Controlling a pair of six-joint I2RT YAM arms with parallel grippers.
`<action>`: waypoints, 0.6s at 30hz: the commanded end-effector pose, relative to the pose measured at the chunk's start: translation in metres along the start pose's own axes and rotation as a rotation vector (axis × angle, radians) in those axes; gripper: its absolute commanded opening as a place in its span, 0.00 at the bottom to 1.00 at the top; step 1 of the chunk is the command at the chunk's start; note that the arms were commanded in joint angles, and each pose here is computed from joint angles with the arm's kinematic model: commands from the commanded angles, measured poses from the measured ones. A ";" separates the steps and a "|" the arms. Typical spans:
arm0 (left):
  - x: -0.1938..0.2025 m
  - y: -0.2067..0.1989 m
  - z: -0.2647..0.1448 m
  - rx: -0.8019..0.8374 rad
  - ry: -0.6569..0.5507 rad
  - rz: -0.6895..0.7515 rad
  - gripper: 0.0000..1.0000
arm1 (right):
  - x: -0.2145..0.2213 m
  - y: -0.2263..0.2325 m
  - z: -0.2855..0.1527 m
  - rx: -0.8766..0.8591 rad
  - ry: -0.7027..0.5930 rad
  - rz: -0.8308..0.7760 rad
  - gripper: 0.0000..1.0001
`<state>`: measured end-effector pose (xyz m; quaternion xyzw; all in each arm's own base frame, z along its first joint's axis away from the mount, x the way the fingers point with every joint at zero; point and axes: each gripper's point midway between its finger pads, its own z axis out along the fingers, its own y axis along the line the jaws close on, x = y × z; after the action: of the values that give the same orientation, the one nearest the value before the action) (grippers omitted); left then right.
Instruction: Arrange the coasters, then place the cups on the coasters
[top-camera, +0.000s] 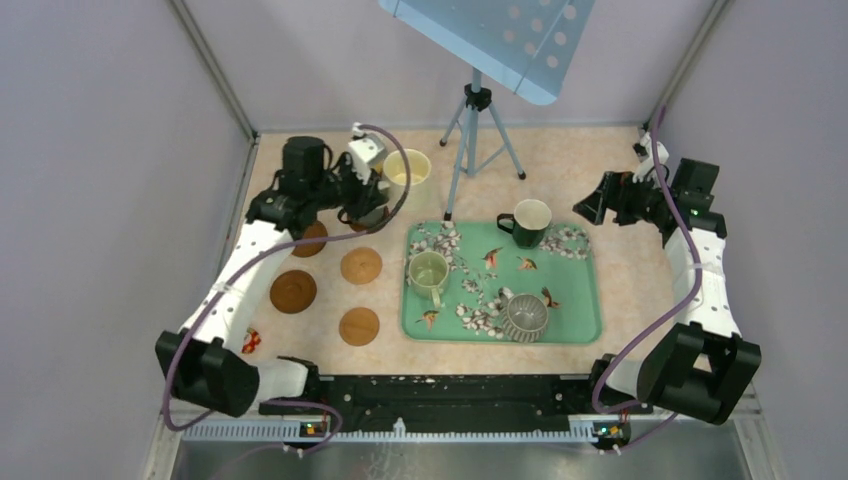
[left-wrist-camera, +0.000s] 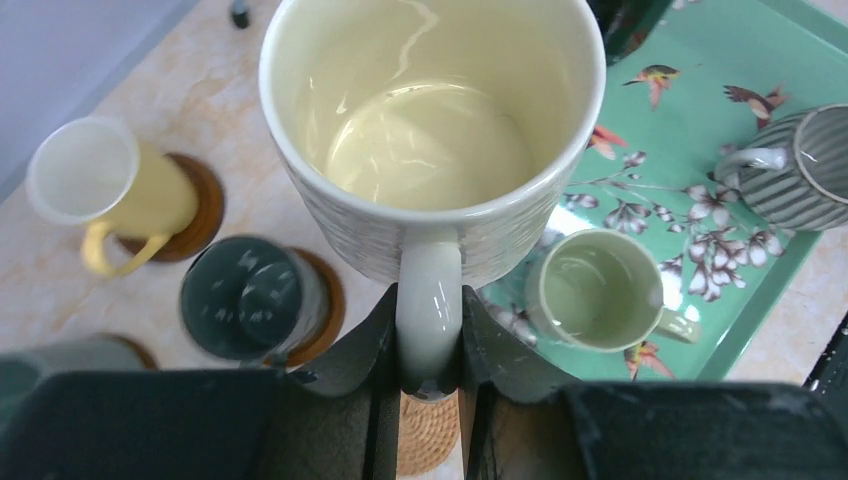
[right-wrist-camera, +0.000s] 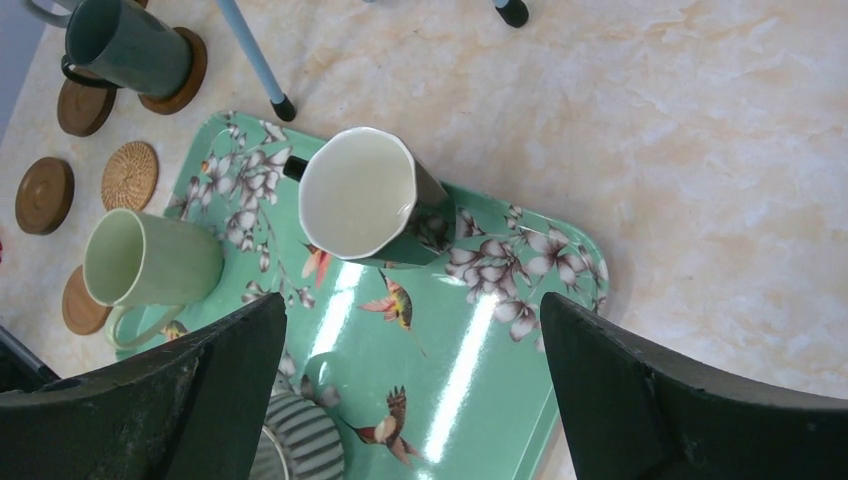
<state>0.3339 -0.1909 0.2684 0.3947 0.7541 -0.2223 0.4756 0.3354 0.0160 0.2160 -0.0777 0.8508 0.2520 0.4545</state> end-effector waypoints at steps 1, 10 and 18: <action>-0.018 0.035 -0.057 -0.084 -0.148 0.027 0.00 | -0.003 0.002 0.003 -0.038 -0.012 -0.024 0.96; 0.063 0.119 -0.142 -0.264 -0.114 -0.079 0.00 | 0.001 0.002 0.005 -0.054 -0.003 -0.021 0.96; 0.139 0.159 -0.159 -0.312 -0.036 -0.078 0.00 | 0.004 0.001 0.006 -0.058 0.002 -0.016 0.96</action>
<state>0.3377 0.0705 0.2218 0.2091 0.8297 -0.1276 0.5016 0.3361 0.0203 0.2108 -0.0865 0.8489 0.2692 0.4466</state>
